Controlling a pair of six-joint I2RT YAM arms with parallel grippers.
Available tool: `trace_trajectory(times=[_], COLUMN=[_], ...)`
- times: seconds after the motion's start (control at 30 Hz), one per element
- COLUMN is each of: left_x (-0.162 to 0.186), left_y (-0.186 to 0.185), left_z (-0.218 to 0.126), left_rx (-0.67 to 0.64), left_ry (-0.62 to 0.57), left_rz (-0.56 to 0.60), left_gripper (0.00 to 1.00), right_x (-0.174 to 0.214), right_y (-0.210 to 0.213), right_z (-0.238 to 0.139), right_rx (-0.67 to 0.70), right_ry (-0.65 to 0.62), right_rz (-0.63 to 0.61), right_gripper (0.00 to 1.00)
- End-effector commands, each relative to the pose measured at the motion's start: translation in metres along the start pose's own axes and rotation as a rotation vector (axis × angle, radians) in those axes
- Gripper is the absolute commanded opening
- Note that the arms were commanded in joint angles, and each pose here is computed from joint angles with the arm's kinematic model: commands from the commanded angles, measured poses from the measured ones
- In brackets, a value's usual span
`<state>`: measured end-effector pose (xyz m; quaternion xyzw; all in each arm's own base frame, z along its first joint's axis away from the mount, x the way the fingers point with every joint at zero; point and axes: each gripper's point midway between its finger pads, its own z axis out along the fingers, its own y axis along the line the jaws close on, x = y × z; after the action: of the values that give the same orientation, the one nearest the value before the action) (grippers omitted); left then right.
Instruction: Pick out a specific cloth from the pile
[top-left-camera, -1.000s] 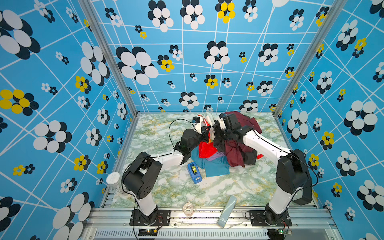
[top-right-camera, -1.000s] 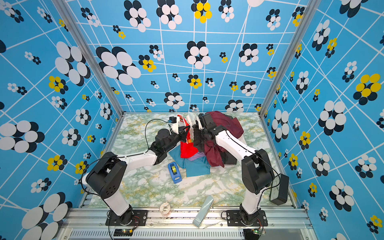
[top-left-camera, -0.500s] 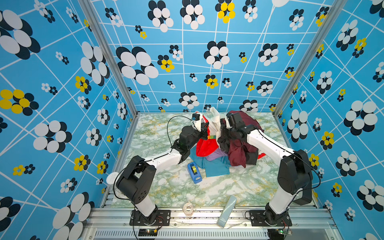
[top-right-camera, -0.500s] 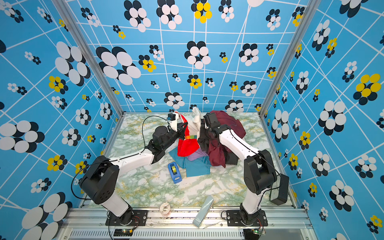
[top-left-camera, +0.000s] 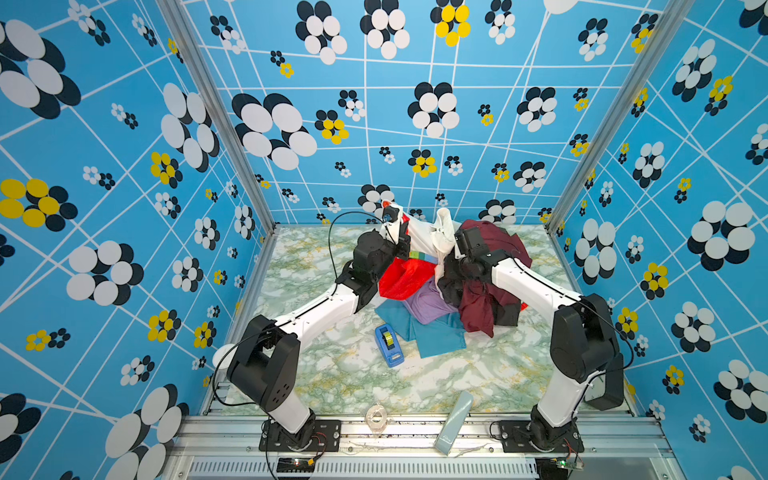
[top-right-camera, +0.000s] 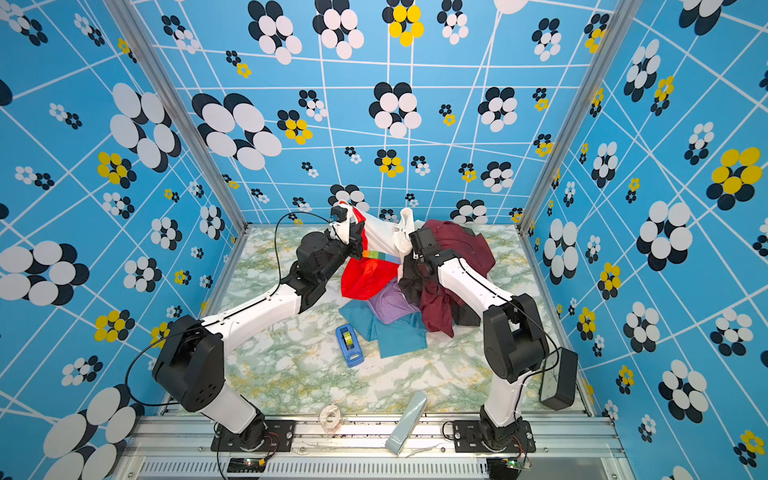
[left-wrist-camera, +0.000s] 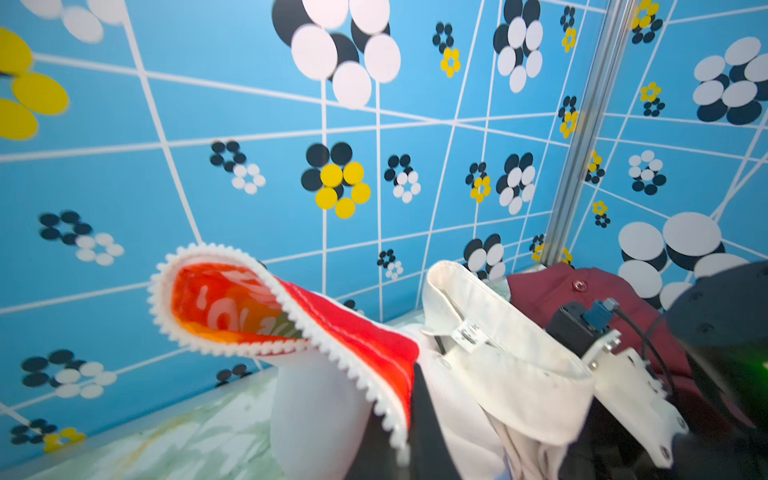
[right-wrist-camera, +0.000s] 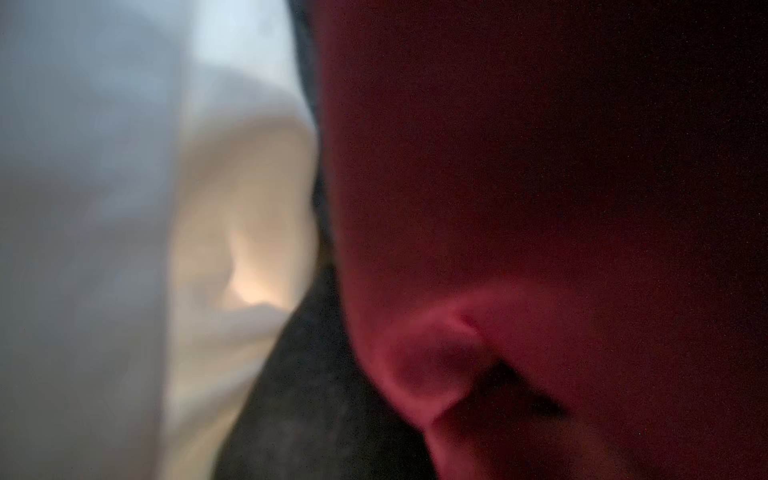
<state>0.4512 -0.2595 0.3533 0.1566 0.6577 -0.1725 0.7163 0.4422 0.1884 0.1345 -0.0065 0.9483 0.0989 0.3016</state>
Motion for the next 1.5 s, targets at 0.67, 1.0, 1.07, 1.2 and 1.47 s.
trace_trajectory(times=[0.67, 1.0, 1.07, 1.2, 1.47], left_x=[-0.275, -0.308, -0.317, -0.336, -0.342], left_y=[0.113, 0.127, 0.131, 0.135, 0.136], left_z=[-0.143, -0.184, -0.194, -0.213, -0.217], left_rx=[-0.418, -0.528, -0.555, -0.594, -0.628], left_ry=[-0.615, -0.674, -0.696, -0.741, -0.718], left_rz=[0.239, 0.303, 0.309, 0.328, 0.399], left_gripper=[0.0, 0.0, 0.0, 0.0, 0.0], right_x=[0.081, 0.102, 0.104, 0.105, 0.108], right_y=[-0.084, -0.097, -0.099, -0.102, -0.101], right_z=[0.049, 0.057, 0.057, 0.056, 0.057], right_rx=[0.284, 0.326, 0.329, 0.335, 0.321], right_ry=[0.299, 0.347, 0.354, 0.356, 0.363], right_rz=[0.069, 0.084, 0.088, 0.094, 0.102], right_gripper=[0.0, 0.0, 0.0, 0.0, 0.0])
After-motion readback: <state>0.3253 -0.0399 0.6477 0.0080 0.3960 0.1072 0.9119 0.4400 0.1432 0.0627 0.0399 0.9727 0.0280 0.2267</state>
